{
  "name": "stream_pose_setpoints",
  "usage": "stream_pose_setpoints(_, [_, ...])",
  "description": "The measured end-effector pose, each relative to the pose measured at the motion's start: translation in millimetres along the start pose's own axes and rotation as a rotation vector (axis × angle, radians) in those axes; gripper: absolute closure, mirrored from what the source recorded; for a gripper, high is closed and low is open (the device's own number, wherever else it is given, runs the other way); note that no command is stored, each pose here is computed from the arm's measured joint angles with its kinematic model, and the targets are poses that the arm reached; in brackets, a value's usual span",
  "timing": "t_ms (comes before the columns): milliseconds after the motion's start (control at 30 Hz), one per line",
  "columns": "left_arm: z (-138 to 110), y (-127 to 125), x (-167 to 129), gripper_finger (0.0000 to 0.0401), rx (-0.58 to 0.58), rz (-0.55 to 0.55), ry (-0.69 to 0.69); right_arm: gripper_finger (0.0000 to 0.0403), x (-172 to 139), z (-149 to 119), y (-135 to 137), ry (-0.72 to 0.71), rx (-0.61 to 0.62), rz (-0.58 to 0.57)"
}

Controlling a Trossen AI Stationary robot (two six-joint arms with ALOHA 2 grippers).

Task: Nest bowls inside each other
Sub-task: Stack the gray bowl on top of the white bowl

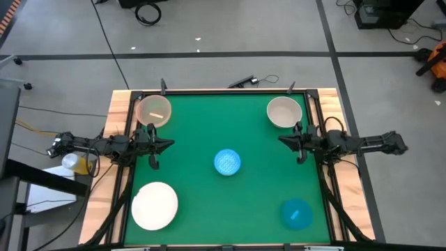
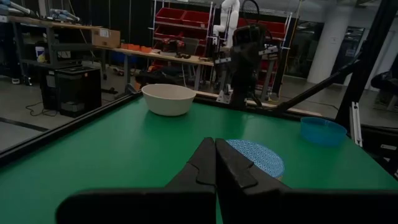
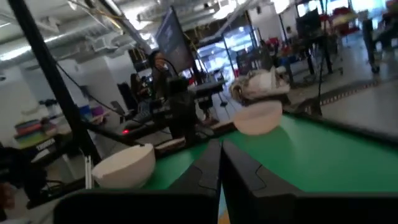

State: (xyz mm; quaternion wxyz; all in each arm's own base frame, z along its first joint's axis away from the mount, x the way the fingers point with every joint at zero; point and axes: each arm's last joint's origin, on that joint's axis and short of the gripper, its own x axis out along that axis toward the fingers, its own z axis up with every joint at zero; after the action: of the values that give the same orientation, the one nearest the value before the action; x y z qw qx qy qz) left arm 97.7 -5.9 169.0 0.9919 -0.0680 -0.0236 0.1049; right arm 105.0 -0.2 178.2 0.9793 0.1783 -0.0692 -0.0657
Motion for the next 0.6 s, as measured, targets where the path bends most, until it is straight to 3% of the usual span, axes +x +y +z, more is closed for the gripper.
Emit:
stream_pose_setpoints(133, [0.3,0.0,0.0,0.0401,-0.001,0.0,-0.003,0.0385,3.4,-10.1,2.1,0.132,0.085,0.081])
stream_pose_setpoints(233, [2.5,-0.2,0.0,0.0401,-0.009,0.001,-0.024,0.0385,6.6,-12.3,2.5,0.145,0.108,0.062])
stream_pose_setpoints(300, [3.3,-0.3,-0.1,0.0401,-0.028,-0.001,-0.032,0.0385,9.3,-10.9,0.4,0.096,0.071,-0.029])
stream_pose_setpoints(433, [3.6,-0.3,-0.1,0.0401,-0.05,-0.002,-0.035,0.0384,14.5,-1.2,-10.5,-0.086,0.037,-0.369])
stream_pose_setpoints(600, [5.3,1.1,-0.2,0.0401,-0.007,0.052,-0.056,0.0367,36.2,17.7,-16.1,0.033,-0.013,-0.507])
